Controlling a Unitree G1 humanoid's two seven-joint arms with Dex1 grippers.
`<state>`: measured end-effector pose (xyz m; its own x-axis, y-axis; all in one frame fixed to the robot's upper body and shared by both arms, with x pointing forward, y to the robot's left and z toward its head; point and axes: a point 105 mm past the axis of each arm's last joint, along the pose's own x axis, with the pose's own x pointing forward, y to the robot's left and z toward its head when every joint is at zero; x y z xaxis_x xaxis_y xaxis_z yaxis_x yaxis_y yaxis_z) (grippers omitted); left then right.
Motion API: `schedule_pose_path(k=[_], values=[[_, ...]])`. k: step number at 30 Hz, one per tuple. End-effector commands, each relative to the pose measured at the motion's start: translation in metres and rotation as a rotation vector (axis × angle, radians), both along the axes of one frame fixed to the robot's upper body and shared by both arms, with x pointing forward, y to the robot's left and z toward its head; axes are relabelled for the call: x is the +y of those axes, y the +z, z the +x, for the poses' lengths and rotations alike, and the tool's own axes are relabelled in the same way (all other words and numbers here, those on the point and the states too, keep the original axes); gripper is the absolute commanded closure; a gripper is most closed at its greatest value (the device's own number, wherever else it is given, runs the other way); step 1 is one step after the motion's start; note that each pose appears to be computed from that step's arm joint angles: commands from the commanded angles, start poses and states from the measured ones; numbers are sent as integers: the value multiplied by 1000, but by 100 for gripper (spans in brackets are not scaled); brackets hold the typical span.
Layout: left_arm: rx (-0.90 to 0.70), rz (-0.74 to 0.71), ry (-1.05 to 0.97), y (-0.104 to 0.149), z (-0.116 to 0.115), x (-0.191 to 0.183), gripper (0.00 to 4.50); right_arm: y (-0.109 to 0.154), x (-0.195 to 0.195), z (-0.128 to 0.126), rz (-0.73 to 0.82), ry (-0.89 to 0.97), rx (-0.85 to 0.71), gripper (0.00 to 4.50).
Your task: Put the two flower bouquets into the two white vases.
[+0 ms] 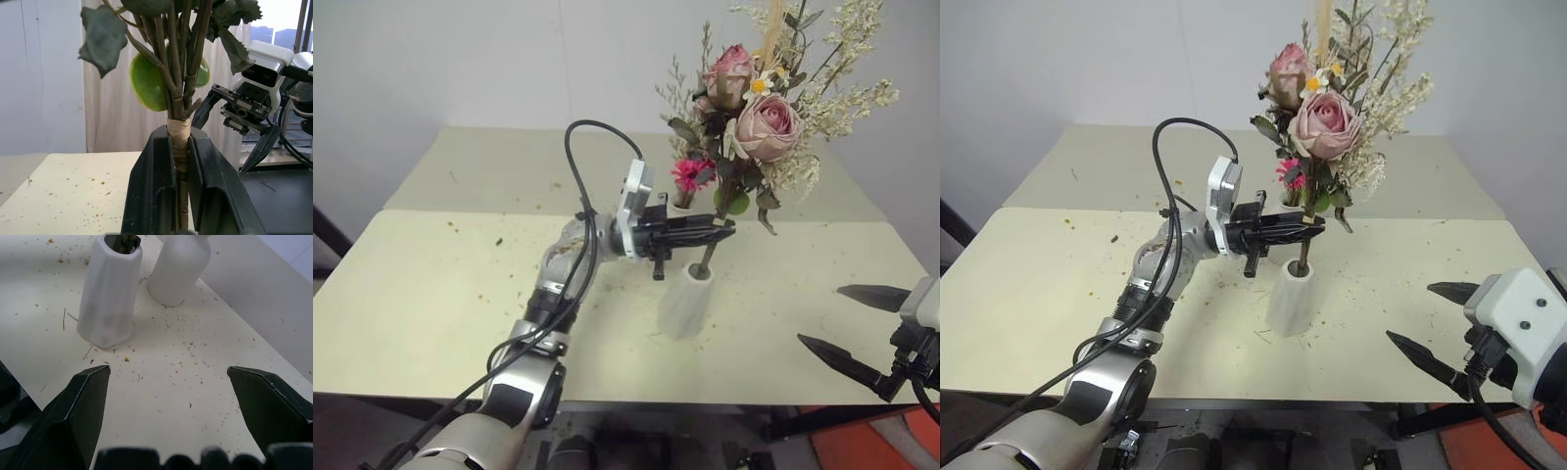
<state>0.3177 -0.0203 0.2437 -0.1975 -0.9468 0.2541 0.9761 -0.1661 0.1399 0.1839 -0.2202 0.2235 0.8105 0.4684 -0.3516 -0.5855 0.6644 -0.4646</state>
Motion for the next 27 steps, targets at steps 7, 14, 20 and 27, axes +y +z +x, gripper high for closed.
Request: schedule_pose_path(k=[7, 14, 20, 27], values=[[-23, -49, 16, 16, -5, 7, 440, 5, 0, 2, -25, 3, -43, 0], [-26, -63, 29, 18, -7, 12, 440, 5, 0, 4, -22, 9, -46, 0], [-10, -68, 34, 16, -8, 14, 440, 3, -2, 6, -25, 5, -41, 0], [-4, -22, 35, 2, -8, 5, 440, 5, -2, 6, -24, 5, -51, 0]])
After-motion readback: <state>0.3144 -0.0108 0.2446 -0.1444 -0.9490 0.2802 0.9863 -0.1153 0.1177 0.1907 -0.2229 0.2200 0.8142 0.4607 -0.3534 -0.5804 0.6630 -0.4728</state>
